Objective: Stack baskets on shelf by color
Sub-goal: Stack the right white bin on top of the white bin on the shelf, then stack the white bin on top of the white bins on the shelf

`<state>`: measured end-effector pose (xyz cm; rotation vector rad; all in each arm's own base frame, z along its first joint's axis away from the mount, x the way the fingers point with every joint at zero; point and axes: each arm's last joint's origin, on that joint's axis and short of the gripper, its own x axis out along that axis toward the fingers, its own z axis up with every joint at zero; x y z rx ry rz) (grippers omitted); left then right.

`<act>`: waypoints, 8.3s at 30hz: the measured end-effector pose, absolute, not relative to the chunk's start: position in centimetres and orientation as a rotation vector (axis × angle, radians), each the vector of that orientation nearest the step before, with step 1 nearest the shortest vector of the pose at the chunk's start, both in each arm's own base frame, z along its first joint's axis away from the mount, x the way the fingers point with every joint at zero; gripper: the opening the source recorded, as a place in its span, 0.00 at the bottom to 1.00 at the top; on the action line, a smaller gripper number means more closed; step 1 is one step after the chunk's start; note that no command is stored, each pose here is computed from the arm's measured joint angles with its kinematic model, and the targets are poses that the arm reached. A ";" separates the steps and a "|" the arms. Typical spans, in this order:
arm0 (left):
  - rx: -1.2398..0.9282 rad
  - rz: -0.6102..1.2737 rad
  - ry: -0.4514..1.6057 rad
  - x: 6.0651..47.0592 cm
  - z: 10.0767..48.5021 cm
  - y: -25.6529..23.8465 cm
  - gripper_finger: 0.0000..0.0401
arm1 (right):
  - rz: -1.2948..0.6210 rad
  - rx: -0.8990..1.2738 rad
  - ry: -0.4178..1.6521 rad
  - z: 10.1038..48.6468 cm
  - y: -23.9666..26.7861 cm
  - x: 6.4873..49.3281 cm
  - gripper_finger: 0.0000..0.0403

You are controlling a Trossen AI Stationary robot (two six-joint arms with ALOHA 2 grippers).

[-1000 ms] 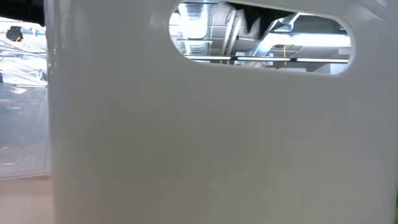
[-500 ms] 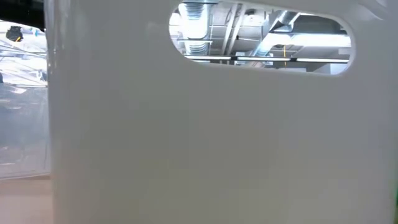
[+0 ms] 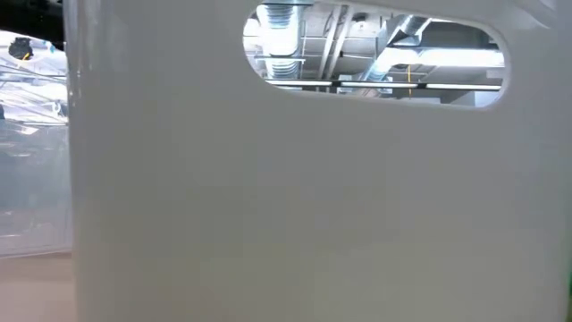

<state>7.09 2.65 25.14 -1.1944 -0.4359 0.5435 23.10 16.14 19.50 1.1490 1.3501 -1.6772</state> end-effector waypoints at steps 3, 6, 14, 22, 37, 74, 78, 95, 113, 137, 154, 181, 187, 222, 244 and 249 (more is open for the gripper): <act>-1.193 0.554 -0.439 7.1 25.1 2.7 0.57 | -1.734 1.120 1.346 18.7 15.7 23.4 0.57; -1.193 0.555 -0.439 7.1 25.1 2.7 0.57 | -1.777 1.107 1.341 18.0 14.9 23.5 0.57; -1.188 0.574 -0.423 7.1 24.9 2.7 0.57 | -1.836 0.989 1.177 17.6 11.3 23.7 0.57; -1.198 0.564 -0.420 7.1 24.9 2.7 0.57 | -1.710 0.911 1.170 18.0 8.8 25.3 0.57; -1.193 0.571 -0.414 7.1 24.8 2.7 0.57 | -1.752 1.147 0.891 20.4 8.3 28.1 0.56; -1.183 0.592 -0.398 7.1 24.6 2.7 0.57 | -1.165 1.193 0.692 31.2 4.8 29.2 0.01; -1.174 0.591 -0.396 7.1 24.6 2.7 0.57 | -1.069 1.035 0.658 33.5 -0.7 32.5 0.00; -1.176 0.579 -0.386 7.1 24.6 2.7 0.57 | -0.811 0.842 0.501 30.7 -16.9 46.3 0.00; -1.168 0.581 -0.383 7.1 24.6 2.7 0.57 | -0.856 0.845 0.585 25.5 -18.0 49.1 0.01; -1.168 0.581 -0.383 7.1 24.6 2.7 0.57 | -0.858 0.793 0.654 25.3 -18.3 48.6 0.36; -1.168 0.573 -0.376 7.1 24.6 2.6 0.57 | -0.684 0.603 0.758 34.8 -13.8 43.8 0.58; -1.181 0.447 -0.186 7.4 23.9 2.1 0.57 | -0.860 0.850 1.273 26.4 17.7 37.2 0.57; -1.175 0.455 -0.158 7.4 23.7 2.1 0.57 | -0.784 0.881 1.235 22.1 18.1 38.2 0.57; -1.165 0.504 -0.179 7.3 23.6 2.2 0.57 | -0.513 0.903 1.073 28.0 7.6 37.2 0.01; -1.157 0.666 -0.280 7.0 23.4 2.7 0.57 | -0.642 0.772 0.420 35.8 -18.8 38.4 0.00; -1.169 0.720 -0.332 6.9 23.4 2.8 0.57 | -0.610 0.747 0.387 35.7 -23.2 40.5 0.00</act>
